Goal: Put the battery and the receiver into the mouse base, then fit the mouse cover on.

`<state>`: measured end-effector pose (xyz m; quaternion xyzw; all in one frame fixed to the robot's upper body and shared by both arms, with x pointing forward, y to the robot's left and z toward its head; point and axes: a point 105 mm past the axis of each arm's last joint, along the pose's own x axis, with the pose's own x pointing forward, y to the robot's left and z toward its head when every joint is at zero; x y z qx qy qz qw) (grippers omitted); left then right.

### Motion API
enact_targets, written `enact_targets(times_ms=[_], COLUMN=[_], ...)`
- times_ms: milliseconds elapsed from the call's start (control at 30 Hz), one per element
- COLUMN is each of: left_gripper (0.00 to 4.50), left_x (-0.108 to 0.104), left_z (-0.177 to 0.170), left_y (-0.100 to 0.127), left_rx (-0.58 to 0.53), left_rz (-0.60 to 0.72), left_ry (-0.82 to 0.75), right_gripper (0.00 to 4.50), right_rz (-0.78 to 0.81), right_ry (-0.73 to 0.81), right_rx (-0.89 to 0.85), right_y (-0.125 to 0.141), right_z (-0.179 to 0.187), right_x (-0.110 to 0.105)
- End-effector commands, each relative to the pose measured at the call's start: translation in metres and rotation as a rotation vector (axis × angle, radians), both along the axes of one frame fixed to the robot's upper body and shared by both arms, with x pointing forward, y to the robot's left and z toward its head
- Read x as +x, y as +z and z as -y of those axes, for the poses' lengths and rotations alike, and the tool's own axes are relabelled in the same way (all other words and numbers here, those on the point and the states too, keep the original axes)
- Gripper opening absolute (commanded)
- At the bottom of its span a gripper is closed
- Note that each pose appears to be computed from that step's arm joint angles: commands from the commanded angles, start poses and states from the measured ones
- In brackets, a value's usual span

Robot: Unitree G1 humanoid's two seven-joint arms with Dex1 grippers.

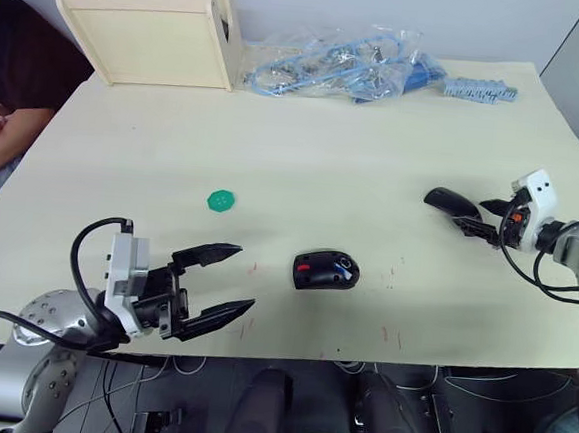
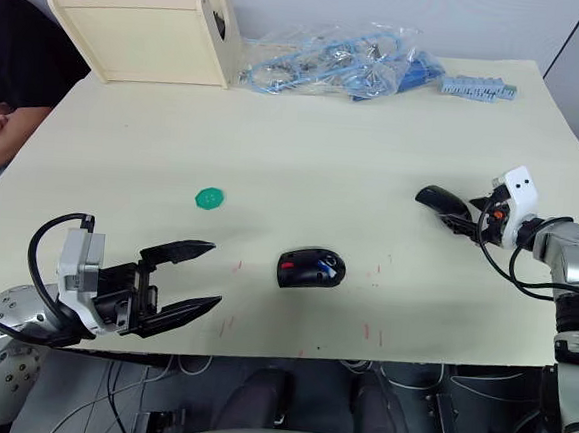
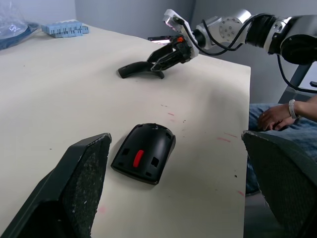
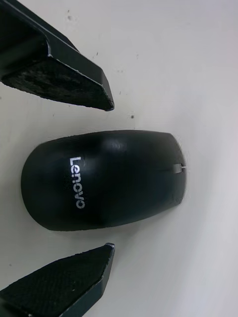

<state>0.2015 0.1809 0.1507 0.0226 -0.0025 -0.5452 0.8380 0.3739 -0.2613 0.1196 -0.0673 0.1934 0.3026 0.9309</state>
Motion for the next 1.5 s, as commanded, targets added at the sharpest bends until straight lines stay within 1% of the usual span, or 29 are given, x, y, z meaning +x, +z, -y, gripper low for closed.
enact_targets(times_ms=[33,133,167,200,233,267,300,467,700,933,1300,1367,1500], left_gripper=[4.48,4.48,4.50,4.50,4.50,4.50,4.50,4.50,4.50,4.50,4.50,4.50,4.50], left_x=[-0.001,-0.002,-0.003,-0.003,-0.003,-0.004,-0.004,-0.005,-0.005,-0.003,-0.004,-0.004,-0.002], left_z=[0.001,0.000,0.000,0.000,0.000,0.000,0.000,-0.001,-0.003,-0.003,-0.002,-0.002,-0.003], left_y=[0.003,0.001,0.002,0.002,0.002,0.002,0.002,0.006,0.005,0.002,0.000,0.000,-0.002], left_rx=[0.004,0.006,0.005,0.004,0.003,0.001,-0.002,-0.029,-0.029,-0.025,-0.027,-0.027,-0.024], left_rz=[0.021,0.018,0.018,0.019,0.019,0.020,0.021,0.035,0.034,0.035,0.031,0.028,0.019], left_ry=[-0.019,-0.026,-0.031,-0.035,-0.041,-0.048,-0.056,-0.075,-0.073,-0.072,-0.073,-0.074,-0.079], right_gripper=[4.50,4.50,4.11,3.94,3.42,3.27,2.79,2.79,2.79,2.79,2.79,2.79,2.79], right_rz=[0.030,0.020,0.017,0.015,0.014,0.015,0.017,0.017,0.026,0.015,0.021,0.031,0.091], right_ry=[0.024,0.030,0.032,0.034,0.036,0.040,0.041,0.043,0.043,0.055,0.083,0.112,0.203], right_rx=[-0.034,-0.045,-0.045,-0.045,-0.042,-0.046,-0.049,-0.044,-0.034,-0.026,-0.028,-0.027,-0.068], right_y=[0.011,0.010,0.010,0.010,0.010,0.010,0.010,0.010,0.014,0.010,0.015,0.021,0.041], right_z=[0.001,0.003,0.004,0.004,0.004,0.005,0.005,0.006,0.009,0.004,-0.014,-0.020,-0.036], right_x=[0.006,0.007,0.007,0.007,0.007,0.007,0.007,0.007,0.006,0.003,-0.014,-0.020,-0.036])
